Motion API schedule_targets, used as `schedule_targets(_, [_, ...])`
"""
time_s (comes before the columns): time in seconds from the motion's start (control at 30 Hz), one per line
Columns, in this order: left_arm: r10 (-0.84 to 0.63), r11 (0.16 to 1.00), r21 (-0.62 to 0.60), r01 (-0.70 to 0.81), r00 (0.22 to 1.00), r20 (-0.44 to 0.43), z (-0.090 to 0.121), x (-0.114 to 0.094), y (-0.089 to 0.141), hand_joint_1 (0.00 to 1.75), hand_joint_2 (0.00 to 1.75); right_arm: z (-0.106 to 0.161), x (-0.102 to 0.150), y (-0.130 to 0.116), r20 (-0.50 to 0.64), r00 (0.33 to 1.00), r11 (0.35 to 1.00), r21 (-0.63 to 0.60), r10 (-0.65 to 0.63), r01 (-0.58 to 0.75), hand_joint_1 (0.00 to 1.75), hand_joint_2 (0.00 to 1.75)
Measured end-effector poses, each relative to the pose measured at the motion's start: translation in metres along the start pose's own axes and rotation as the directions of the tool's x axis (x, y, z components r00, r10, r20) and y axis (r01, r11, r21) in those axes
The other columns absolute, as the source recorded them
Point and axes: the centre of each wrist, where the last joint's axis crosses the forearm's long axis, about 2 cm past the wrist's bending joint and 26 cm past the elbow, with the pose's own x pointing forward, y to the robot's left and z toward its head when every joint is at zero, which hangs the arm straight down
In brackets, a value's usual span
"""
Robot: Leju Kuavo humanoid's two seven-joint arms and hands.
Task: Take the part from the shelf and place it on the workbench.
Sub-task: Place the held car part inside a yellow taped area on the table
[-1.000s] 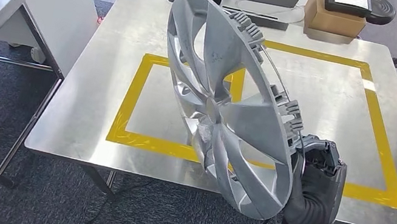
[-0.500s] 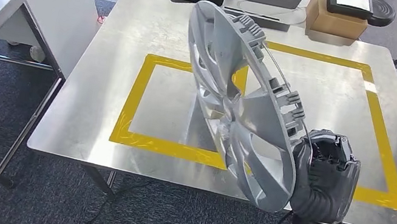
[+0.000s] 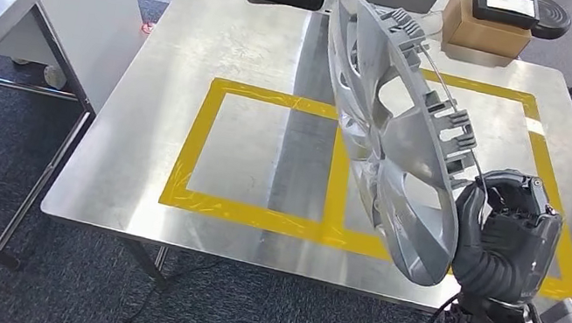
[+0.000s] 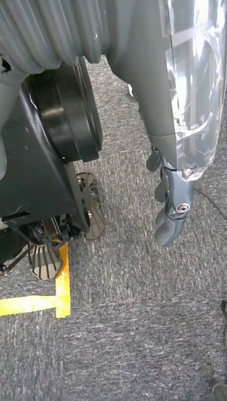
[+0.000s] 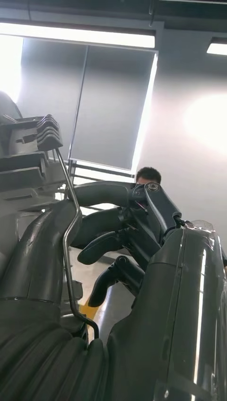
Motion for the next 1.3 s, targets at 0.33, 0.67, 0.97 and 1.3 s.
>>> schedule_targets(0.33, [-0.025, 1.0, -0.018, 0.026, 0.999, 0.023, 0.0, 0.003, 0.0, 0.0, 1.75, -0.04, -0.007, -0.026, -0.175, 0.862, 0.872, 0.222, 0.475, -0.435, 1.75, 1.75])
schedule_targets(0.67, [-0.084, 0.995, -0.059, 0.085, 0.996, 0.029, -0.001, 0.016, -0.004, 0.0, 1.75, -0.097, -0.029, -0.077, -0.263, 0.378, 0.456, 0.614, 0.888, -0.644, 1.75, 1.75])
schedule_targets(0.97, [-0.128, 0.989, -0.075, 0.131, 0.991, 0.042, -0.001, 0.028, -0.005, 0.0, 1.75, -0.106, -0.068, -0.11, -0.017, -0.185, -0.075, 0.876, 0.983, -0.476, 1.75, 1.75])
schedule_targets(1.3, [-0.143, 0.986, -0.083, 0.146, 0.989, 0.039, 0.0, 0.029, -0.008, 0.0, 1.75, -0.112, -0.076, -0.132, -0.015, -0.32, -0.12, 0.909, 0.947, -0.399, 1.75, 1.75])
